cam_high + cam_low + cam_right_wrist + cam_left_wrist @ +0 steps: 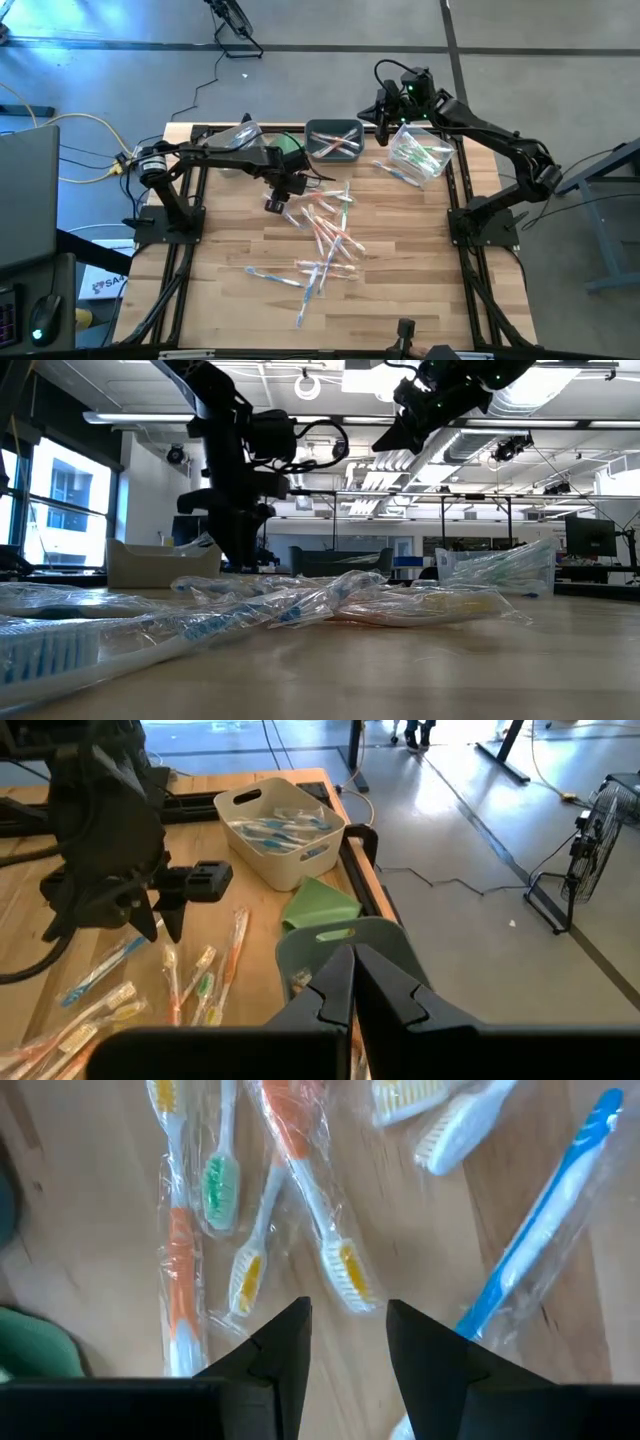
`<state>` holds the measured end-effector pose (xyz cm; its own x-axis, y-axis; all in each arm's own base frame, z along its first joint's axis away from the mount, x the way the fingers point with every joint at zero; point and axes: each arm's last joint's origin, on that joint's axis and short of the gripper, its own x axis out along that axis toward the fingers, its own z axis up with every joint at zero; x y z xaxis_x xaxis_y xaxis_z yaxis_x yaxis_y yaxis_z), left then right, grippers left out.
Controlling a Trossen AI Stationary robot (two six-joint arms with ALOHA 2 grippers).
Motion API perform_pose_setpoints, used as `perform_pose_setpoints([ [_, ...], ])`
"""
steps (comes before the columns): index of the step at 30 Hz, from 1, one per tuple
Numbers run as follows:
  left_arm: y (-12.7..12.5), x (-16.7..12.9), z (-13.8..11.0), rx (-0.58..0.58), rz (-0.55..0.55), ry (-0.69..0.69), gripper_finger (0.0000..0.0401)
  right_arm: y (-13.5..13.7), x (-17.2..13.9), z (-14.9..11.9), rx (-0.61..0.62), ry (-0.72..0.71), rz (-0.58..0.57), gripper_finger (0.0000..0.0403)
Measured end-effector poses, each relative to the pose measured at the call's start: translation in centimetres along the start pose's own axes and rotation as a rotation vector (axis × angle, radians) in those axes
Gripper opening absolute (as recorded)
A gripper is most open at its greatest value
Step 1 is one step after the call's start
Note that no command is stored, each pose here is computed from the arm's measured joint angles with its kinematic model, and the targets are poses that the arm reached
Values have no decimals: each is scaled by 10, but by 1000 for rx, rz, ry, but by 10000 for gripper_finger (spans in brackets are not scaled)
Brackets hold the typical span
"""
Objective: Pick & Place Toothbrushes
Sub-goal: Put the blue toothbrush into the gray bin
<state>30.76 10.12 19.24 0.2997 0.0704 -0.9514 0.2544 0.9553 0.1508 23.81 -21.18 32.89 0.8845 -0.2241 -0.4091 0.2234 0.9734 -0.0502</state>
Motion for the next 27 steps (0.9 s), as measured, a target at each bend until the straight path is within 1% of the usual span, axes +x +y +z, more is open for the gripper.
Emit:
perform_pose_setpoints([
  [6, 0, -10, 1, -5, -43, 45, 127, 1, 0, -3, 13, 25, 7, 4],
  [15, -5, -11, -5, -12, -93, 117, 127, 1, 0, -3, 13, 25, 7, 4],
  [22, -7, -11, -4, -114, -151, 86, 127, 1, 0, -3, 13, 25, 7, 4],
  [27, -8, -12, -5, -141, -168, 93, 127, 1, 0, -3, 13, 25, 7, 4],
])
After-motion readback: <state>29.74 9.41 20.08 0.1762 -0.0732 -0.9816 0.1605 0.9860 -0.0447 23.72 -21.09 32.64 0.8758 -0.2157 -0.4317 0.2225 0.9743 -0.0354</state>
